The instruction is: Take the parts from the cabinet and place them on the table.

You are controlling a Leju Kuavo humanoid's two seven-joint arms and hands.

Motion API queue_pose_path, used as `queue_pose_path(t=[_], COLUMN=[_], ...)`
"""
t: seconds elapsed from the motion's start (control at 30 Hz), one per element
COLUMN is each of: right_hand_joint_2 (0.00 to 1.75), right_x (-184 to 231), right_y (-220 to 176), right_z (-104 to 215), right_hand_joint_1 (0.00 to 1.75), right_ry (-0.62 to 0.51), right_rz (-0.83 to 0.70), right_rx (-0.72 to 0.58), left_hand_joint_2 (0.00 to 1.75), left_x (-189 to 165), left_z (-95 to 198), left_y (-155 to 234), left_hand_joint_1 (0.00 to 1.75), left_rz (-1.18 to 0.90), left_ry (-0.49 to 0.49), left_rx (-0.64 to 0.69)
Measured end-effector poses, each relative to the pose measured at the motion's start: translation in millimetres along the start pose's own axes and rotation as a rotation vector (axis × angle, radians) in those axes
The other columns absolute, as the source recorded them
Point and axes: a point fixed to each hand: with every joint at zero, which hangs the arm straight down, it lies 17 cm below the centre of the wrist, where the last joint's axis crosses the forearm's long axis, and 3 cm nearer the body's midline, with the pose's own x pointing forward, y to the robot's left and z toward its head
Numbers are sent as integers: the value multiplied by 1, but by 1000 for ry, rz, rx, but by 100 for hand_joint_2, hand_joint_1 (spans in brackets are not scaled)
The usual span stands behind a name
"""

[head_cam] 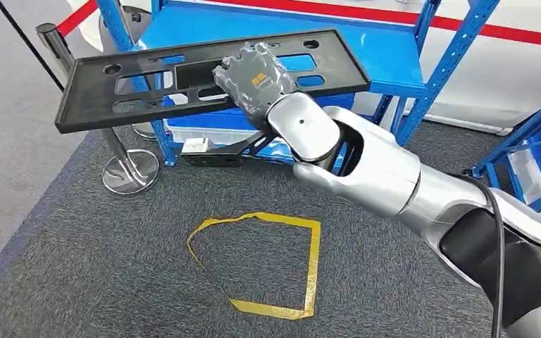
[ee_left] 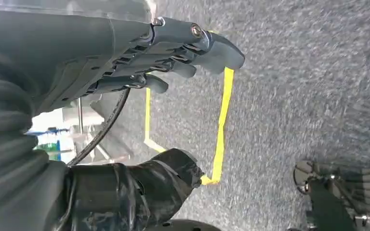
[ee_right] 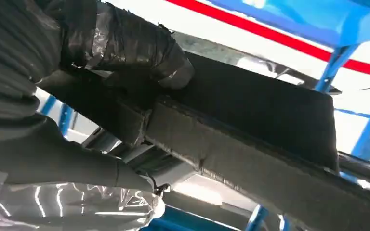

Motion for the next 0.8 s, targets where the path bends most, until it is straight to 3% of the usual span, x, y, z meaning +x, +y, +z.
queue_pose_path(t=[0.8], right_hand_joint_2=[175], right_x=[-3], right_y=[-3], right_z=[-3], right_hand_joint_1=[175], right_ry=[5], right_rz=[21], right_rx=[3], left_hand_joint_2=[175], left_x=[1], left_z=[3], left_y=[-10], left_hand_joint_1=[0], left_rz=[-1], left_ry=[-12], left_rx=[-22])
